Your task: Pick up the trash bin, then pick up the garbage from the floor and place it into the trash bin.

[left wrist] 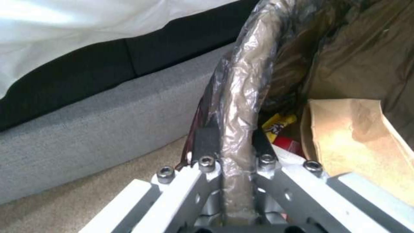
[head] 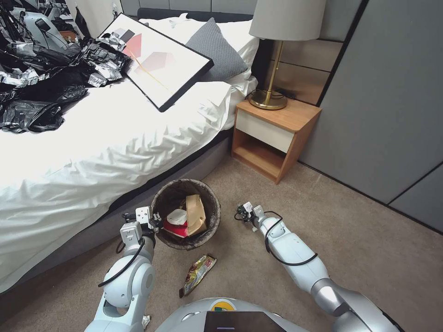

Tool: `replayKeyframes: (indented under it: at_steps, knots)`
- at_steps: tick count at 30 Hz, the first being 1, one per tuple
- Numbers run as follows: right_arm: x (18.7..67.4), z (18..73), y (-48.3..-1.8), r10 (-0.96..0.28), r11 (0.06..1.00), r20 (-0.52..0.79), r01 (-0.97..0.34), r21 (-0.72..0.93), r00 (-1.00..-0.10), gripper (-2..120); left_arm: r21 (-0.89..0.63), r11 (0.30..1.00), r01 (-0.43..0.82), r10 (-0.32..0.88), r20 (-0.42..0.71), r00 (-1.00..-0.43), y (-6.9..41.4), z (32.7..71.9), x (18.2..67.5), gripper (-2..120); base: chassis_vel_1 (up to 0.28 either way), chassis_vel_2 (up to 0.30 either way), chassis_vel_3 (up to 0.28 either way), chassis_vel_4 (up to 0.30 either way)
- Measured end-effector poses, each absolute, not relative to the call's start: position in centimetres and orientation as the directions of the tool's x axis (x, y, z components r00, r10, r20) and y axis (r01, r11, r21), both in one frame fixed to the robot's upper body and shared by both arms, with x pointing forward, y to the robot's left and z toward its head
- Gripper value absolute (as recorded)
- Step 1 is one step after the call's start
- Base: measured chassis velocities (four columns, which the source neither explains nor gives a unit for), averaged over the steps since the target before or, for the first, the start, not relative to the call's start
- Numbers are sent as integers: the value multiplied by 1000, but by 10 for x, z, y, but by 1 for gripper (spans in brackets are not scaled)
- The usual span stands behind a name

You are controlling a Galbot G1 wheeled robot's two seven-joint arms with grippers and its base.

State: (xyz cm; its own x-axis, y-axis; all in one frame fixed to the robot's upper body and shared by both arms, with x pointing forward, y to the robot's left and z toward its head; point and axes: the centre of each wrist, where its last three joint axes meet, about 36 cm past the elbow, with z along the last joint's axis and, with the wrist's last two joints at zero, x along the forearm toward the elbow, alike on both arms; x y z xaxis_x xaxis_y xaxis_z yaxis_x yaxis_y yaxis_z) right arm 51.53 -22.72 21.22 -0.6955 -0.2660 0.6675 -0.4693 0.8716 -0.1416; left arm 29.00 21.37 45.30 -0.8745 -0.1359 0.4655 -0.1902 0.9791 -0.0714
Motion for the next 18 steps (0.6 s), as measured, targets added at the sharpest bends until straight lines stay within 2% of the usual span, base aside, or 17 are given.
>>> replayKeyframes:
  at_steps: [3,8,11,12,14,15,17,18]
  knots:
    - [515,212,-227,-266,872,666,-468,-141,-697,26,-71,979,-190,-136,465,-875,214,453,290,0,0,0,0,0]
    - [517,215,-228,-261,877,645,-455,-152,-718,25,-71,979,-190,-136,465,-875,214,453,290,0,0,0,0,0]
    - [517,241,-222,-278,887,509,-421,-189,-815,25,-71,979,-190,-136,465,-875,214,453,290,0,0,0,0,0]
    - [517,241,-222,-278,887,509,-421,-189,-815,25,-71,979,-190,-136,465,-875,214,453,290,0,0,0,0,0]
    - [517,279,-208,-328,895,360,-409,-177,-874,25,-71,979,-190,-136,466,-875,214,453,290,0,0,0,0,0]
    - [517,279,-208,-328,895,360,-409,-177,-874,25,-71,979,-190,-136,466,-875,214,453,290,0,0,0,0,0]
    - [514,314,-195,-386,894,215,-421,-151,-897,25,-72,979,-190,-136,466,-875,214,453,290,0,0,0,0,0]
    - [507,347,-184,-430,889,97,-440,-126,-898,25,-71,979,-190,-136,465,-875,214,453,290,0,0,0,0,0]
